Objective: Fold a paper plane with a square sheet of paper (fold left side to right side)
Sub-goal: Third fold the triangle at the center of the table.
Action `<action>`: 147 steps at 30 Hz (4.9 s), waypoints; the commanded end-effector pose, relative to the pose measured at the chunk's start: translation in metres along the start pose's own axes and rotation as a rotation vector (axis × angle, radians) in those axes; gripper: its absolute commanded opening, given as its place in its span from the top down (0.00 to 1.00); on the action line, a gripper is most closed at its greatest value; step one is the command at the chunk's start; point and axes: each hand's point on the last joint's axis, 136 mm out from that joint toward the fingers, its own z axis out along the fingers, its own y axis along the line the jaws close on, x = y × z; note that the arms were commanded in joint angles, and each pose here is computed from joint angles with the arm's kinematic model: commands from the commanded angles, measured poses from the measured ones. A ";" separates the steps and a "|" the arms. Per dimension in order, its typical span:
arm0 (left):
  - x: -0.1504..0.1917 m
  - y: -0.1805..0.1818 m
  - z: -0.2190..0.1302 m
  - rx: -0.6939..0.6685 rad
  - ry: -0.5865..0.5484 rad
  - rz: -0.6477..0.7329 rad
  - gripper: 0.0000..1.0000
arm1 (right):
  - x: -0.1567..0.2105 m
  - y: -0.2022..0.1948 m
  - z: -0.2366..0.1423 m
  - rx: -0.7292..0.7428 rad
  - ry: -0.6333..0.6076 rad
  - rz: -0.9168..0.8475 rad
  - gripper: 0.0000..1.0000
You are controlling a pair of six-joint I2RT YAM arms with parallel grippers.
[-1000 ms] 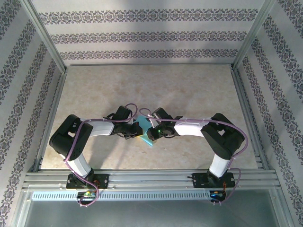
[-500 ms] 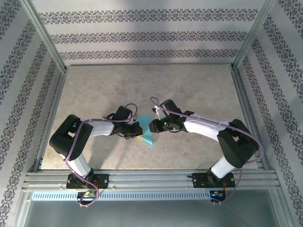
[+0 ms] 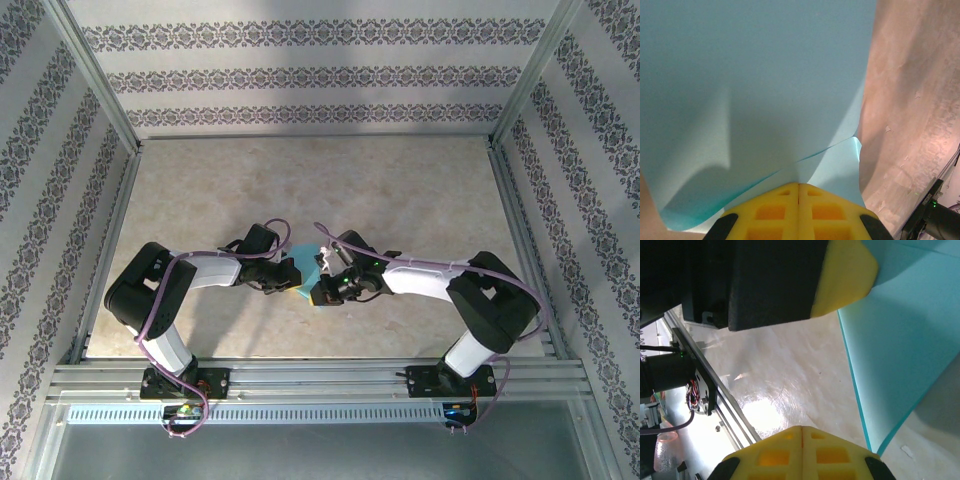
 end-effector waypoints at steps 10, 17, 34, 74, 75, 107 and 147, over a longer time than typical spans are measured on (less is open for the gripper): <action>0.013 0.026 0.006 -0.095 0.020 -0.010 0.96 | -0.007 -0.011 0.009 -0.014 -0.023 0.057 1.00; 0.012 0.025 0.007 -0.092 0.017 -0.011 0.96 | -0.013 -0.017 0.012 -0.021 -0.028 0.072 1.00; 0.012 0.025 0.007 -0.094 0.018 -0.014 0.95 | -0.001 -0.027 0.023 -0.012 0.024 0.108 1.00; 0.011 0.028 0.007 -0.111 0.011 -0.022 0.95 | 0.030 -0.038 0.022 0.076 0.130 0.143 1.00; 0.012 0.029 0.007 -0.112 0.012 -0.022 0.95 | 0.031 -0.037 0.021 0.074 0.131 0.146 1.00; 0.009 0.023 0.005 -0.095 0.002 -0.011 0.95 | -0.007 -0.033 0.019 0.146 0.028 0.130 1.00; 0.018 -0.026 0.002 0.065 -0.044 0.102 0.95 | 0.021 -0.084 0.019 0.423 0.111 0.216 1.00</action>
